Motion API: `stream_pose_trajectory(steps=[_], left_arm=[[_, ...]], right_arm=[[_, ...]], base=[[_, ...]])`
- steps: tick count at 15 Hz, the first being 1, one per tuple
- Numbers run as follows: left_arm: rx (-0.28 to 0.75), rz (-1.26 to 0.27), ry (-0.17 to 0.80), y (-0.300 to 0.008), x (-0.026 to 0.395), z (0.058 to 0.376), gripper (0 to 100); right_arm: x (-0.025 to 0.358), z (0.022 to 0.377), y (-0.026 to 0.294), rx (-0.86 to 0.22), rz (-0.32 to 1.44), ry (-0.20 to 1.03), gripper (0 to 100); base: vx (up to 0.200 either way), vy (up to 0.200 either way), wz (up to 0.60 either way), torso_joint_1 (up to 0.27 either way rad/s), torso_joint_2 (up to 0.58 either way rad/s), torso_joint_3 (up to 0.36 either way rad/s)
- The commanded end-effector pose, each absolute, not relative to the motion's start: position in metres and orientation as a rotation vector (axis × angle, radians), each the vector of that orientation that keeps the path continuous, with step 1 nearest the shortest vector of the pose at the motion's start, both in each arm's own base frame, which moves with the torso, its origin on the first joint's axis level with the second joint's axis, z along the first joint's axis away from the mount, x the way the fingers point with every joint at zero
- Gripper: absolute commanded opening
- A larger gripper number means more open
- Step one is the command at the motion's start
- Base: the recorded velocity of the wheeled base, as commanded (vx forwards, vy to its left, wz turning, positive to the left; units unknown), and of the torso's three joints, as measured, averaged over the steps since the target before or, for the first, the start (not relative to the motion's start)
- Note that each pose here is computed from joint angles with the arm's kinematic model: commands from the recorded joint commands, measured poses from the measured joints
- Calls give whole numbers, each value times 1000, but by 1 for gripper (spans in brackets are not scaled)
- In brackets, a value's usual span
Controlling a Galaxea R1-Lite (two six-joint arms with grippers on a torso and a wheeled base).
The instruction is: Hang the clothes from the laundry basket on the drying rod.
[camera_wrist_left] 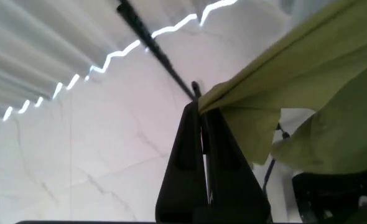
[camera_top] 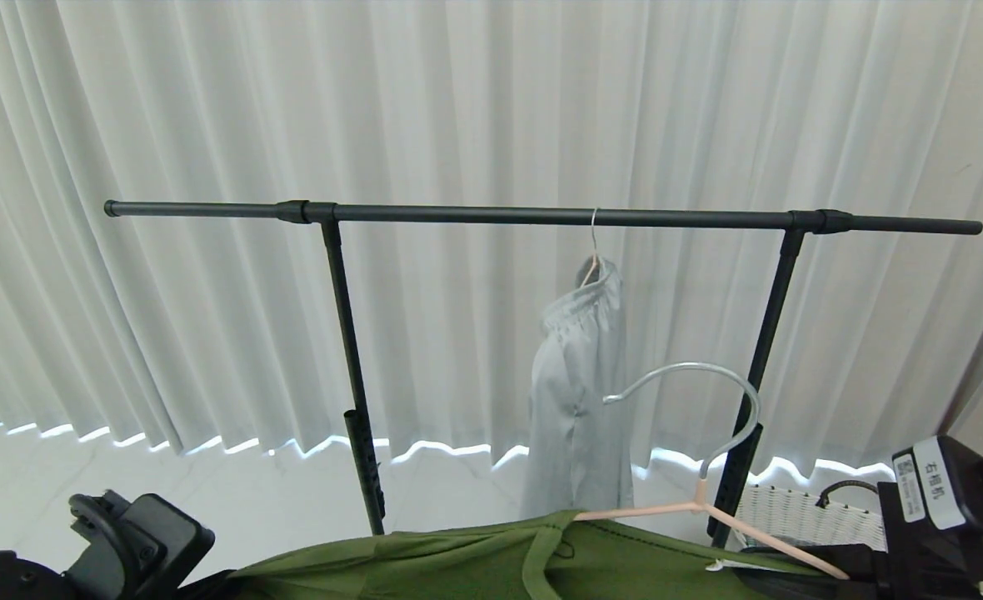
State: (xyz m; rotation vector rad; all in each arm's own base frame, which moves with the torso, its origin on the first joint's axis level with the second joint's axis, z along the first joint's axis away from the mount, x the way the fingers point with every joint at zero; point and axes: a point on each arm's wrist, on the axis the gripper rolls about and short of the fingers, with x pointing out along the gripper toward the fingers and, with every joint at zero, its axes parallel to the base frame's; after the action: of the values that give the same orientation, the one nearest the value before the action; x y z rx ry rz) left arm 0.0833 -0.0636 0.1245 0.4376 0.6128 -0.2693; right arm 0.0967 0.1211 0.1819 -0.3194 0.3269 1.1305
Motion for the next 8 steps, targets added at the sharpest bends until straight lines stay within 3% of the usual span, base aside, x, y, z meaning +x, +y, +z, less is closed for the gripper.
stream_pose_trajectory(steps=[1, 3, 4, 8], left_arm=[[460, -289, 579, -59, 77, 126, 0], [516, -351, 526, -57, 71, 129, 0], [553, -378, 500, -56, 67, 130, 100], [540, -398, 443, -55, 65, 139, 100]], right_arm=[[97, 182, 122, -320, 1131, 328, 0], [97, 182, 122, -321, 1133, 328, 0], [97, 182, 122, -320, 1131, 329, 0], [104, 178, 113, -347, 960, 381, 0]], base=[[0, 0, 0, 0, 0, 0], [0, 0, 0, 0, 0, 0], [0, 0, 0, 0, 0, 0], [0, 0, 0, 0, 0, 0]])
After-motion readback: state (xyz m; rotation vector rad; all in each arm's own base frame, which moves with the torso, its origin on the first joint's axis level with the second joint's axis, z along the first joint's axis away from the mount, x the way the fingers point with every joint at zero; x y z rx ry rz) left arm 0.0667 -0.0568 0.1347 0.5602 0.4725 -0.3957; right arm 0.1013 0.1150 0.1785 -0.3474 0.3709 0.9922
